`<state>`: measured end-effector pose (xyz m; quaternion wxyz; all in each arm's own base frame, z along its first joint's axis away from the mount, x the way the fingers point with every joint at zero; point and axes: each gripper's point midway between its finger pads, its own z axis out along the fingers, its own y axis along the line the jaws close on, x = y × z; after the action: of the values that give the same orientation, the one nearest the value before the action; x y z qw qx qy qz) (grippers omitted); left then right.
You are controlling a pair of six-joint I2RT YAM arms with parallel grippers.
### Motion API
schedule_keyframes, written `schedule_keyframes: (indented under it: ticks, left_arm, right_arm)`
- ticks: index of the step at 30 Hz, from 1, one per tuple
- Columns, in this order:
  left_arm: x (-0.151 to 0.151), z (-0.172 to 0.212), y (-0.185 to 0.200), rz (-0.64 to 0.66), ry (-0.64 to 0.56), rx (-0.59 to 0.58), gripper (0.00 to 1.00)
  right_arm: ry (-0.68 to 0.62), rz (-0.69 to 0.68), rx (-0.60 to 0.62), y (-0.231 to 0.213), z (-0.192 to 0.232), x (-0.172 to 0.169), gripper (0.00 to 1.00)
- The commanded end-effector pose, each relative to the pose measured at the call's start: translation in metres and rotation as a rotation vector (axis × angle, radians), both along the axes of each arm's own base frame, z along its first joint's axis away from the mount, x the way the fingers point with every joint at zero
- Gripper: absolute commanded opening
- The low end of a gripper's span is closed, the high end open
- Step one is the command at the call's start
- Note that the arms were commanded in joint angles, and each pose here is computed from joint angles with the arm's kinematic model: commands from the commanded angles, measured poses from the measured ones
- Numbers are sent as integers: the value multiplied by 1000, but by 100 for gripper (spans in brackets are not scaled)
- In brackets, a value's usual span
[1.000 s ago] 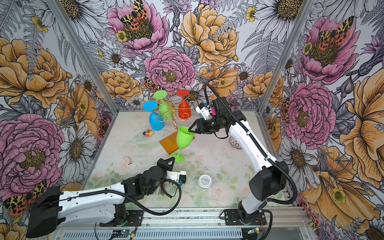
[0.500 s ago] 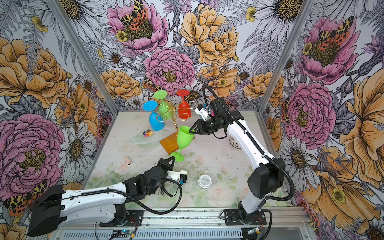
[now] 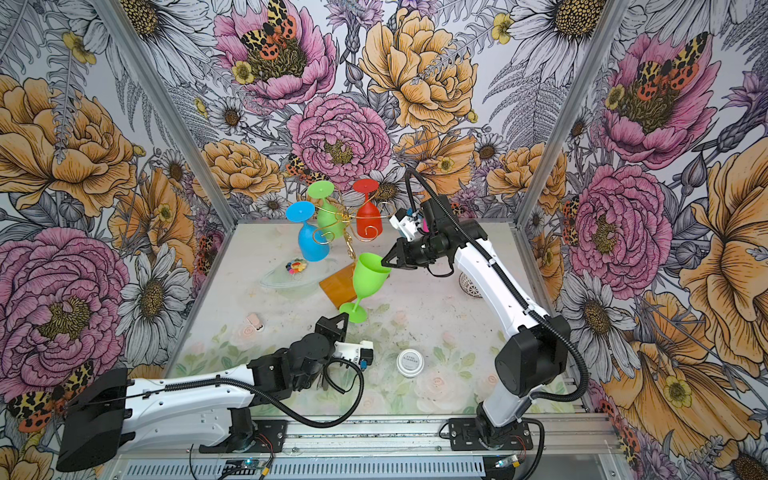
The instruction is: Take the wine glass off the wine glass rack
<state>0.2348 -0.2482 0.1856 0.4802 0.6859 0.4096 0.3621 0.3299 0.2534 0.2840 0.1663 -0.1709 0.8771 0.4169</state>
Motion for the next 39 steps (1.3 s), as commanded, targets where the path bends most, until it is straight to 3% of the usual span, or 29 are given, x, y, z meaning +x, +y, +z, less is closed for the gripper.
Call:
schedule_keyframes:
  ticks: [1,11,23,31,39]
  left_arm:
    - [0,4,-1,11,-17,-30,0]
    - [-1,-2,-1,5,-4,-30,11]
    - [-4,-1,-9,-4,24,-80,29]
    - [-8,9,-18,7,92,-233,41]
    - [-10,32,-21,58,203,-487,51]
  right_arm:
    - [-22,24,-4,4,3,-1,8]
    - [-29,25,-14,3,1,1,0]
    - [-118,-51,-114,-13,2,17,0]
    - [-191,-126,-211,-29,3,30,0]
    - [-276,-212,-342,-53,3,44,0]
